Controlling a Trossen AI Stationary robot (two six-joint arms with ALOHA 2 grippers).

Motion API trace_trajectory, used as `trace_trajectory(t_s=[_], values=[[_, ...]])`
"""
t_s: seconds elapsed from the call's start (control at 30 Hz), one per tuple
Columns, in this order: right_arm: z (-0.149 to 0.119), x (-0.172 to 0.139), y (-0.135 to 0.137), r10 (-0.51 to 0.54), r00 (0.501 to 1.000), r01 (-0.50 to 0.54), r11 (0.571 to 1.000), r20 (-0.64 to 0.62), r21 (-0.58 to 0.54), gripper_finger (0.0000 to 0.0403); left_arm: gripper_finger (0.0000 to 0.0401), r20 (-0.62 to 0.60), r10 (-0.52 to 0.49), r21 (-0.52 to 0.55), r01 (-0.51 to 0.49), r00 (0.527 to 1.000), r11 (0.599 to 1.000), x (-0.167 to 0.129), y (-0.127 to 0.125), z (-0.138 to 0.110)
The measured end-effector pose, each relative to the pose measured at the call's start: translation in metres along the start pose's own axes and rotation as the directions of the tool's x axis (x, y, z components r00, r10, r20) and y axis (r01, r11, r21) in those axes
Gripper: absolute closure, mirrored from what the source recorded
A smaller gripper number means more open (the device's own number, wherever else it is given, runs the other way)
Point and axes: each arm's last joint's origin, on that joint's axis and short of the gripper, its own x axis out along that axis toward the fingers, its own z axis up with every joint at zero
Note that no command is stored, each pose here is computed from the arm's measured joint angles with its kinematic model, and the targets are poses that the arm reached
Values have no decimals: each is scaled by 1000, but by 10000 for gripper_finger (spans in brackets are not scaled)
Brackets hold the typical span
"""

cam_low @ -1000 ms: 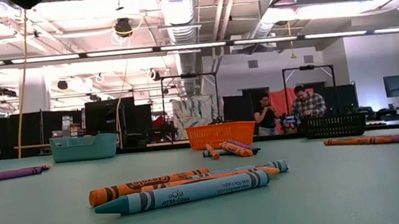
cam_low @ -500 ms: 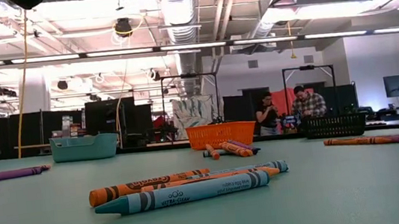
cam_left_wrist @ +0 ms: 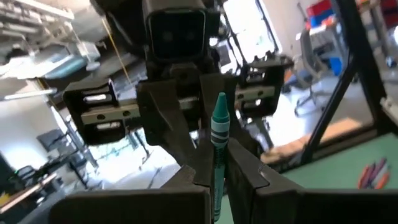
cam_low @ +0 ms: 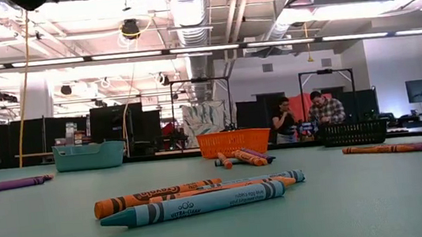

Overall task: Sort crayons
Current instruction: Put the blue crayon into the blue bin

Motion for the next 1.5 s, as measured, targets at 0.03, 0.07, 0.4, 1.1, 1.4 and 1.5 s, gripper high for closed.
trace_trajectory(t_s=[0.03,0.07,0.4,1.1,1.4,1.5], values=[[-3,0,0,-11,999,12,1000,-31,13,328,399,-23,1,8,0,1000,1000,0,-1,-2],[-6,0,-1,-24,998,26,999,-65,30,318,399,-50,4,21,-3,999,1000,0,-1,-3],[-46,-13,-12,-58,893,179,955,-446,236,239,400,-429,75,206,17,900,978,-5,9,-14],[-123,11,87,221,712,89,914,-667,397,248,401,-948,226,227,-19,223,974,-99,142,-94],[-105,11,144,289,731,7,903,-619,429,249,401,-981,159,152,-73,109,986,-139,185,-119],[-96,11,160,304,752,-23,899,-584,438,249,401,-993,115,112,-69,41,991,-148,192,-136]])
